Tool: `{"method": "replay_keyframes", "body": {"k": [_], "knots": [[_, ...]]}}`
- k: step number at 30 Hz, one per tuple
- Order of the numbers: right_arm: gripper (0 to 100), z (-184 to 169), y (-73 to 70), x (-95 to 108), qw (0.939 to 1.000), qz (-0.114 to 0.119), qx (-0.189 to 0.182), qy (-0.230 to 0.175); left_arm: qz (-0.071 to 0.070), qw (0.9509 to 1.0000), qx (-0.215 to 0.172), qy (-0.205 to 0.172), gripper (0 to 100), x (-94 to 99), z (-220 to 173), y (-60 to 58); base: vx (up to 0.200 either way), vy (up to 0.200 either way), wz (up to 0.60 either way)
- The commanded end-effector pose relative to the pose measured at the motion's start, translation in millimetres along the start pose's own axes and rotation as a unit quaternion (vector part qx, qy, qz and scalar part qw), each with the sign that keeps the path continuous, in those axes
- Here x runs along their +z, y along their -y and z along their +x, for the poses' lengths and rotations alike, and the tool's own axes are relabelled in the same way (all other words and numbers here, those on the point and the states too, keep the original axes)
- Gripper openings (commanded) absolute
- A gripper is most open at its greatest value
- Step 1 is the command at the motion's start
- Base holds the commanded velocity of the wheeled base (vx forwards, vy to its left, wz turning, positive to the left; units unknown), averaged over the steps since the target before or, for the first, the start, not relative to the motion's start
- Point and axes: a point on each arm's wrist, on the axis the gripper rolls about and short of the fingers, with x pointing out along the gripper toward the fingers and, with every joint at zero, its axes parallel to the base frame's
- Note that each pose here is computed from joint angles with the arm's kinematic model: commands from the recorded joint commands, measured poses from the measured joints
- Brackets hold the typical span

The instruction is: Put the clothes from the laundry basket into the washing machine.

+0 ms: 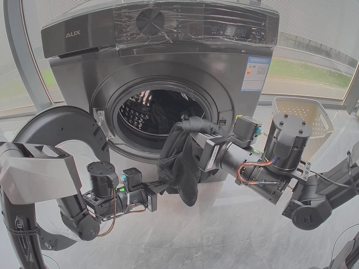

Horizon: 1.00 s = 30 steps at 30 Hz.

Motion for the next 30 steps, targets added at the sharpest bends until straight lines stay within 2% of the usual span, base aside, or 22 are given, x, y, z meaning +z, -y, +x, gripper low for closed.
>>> {"method": "replay_keyframes", "body": {"k": [1, 4, 7, 11, 15, 16, 19, 30], "knots": [[0, 1, 2.6, -1, 1.0000, -0.003, -0.004, -0.001, 0.006, 0.9998, -0.002, 0.017, 0, 8.0, -9, 4.4, 0.000, 0.000, 0.00], [0, 3, 8.1, -4, 0.9999, -0.006, -0.013, -0.006, 0.011, 0.9993, -0.004, 0.035, 0, 15.4, -23, 10.4, 0.000, 0.000, 0.00], [0, 7, 20.1, -9, 0.9992, -0.010, -0.037, -0.013, 0.017, 0.9983, -0.015, 0.054, 0, 25.7, -38, 21.6, 0.000, 0.000, 0.00], [0, 8, 26.5, -13, 0.9984, -0.014, -0.052, -0.017, 0.009, 0.9963, -0.030, 0.080, 0, 43.0, -54, 35.1, 0.000, 0.000, 0.00], [0, 5, 28.1, -17, 0.9980, -0.016, -0.055, -0.026, 0.013, 0.9929, -0.034, 0.113, 0, 60.5, -62, 40.5, 0.000, 0.000, 0.00], [100, 4, 28.3, -18, 0.9980, -0.016, -0.055, -0.028, 0.014, 0.9920, -0.035, 0.120, 0, 64.0, -64, 41.0, 0.000, 0.000, 0.00], [100, 2, 29.9, -21, 0.9975, -0.017, -0.058, -0.036, 0.021, 0.9893, -0.036, 0.140, 0, 73.6, -65, 41.8, 0.000, 0.000, 0.00], [100, -11, 38.0, -43, 0.9930, -0.026, -0.074, -0.089, 0.017, 0.9812, -0.052, 0.185, 0, 96.7, -53, 45.9, 0.000, 0.000, 0.00]]}}
